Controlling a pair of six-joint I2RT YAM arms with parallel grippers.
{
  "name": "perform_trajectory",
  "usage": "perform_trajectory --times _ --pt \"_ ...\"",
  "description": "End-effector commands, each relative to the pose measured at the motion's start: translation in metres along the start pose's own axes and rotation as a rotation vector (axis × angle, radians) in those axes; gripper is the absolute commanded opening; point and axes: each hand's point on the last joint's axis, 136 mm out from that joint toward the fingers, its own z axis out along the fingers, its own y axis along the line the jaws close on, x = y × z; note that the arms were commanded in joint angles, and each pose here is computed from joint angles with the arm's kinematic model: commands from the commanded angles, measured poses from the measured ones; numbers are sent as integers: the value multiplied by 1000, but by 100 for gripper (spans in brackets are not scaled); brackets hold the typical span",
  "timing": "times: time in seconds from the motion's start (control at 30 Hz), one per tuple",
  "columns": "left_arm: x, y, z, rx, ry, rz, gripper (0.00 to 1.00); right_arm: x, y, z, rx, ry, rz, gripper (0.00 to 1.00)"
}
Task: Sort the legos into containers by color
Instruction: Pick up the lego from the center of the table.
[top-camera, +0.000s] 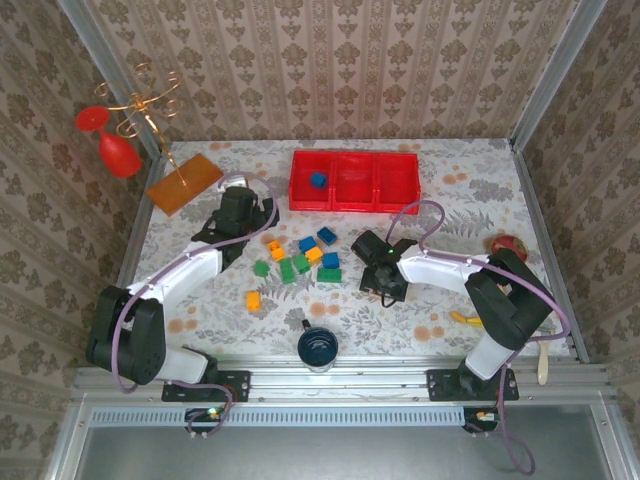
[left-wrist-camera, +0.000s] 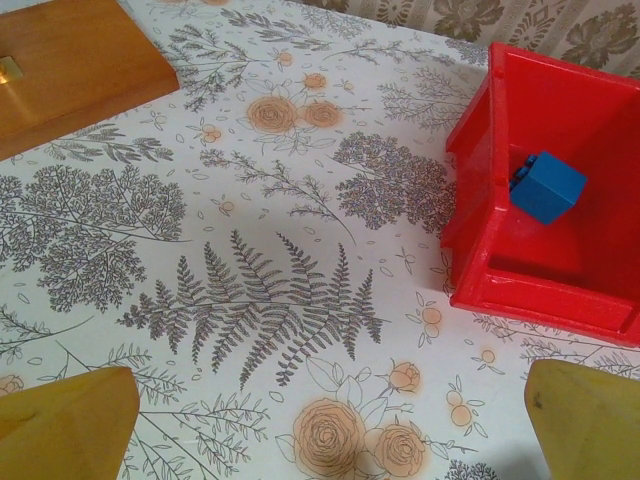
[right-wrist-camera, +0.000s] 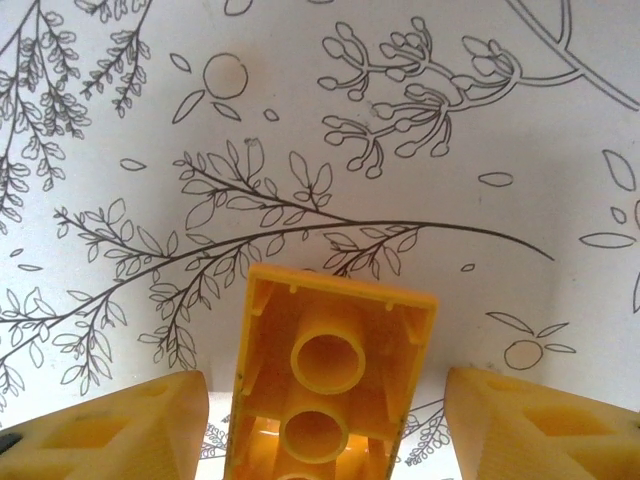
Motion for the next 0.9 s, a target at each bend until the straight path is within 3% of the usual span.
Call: perform_trajectory --times 0.0,0.67,0.87 --pt "3 4 -2 -1 6 -28 100 -9 -3 -5 20 -15 -6 63" --pt "9 17 -2 -13 16 -64 100 -25 7 -13 21 -44 -90 28" --pt "10 23 -3 -23 15 -72 100 -50 19 -29 -3 -110 -136 25"
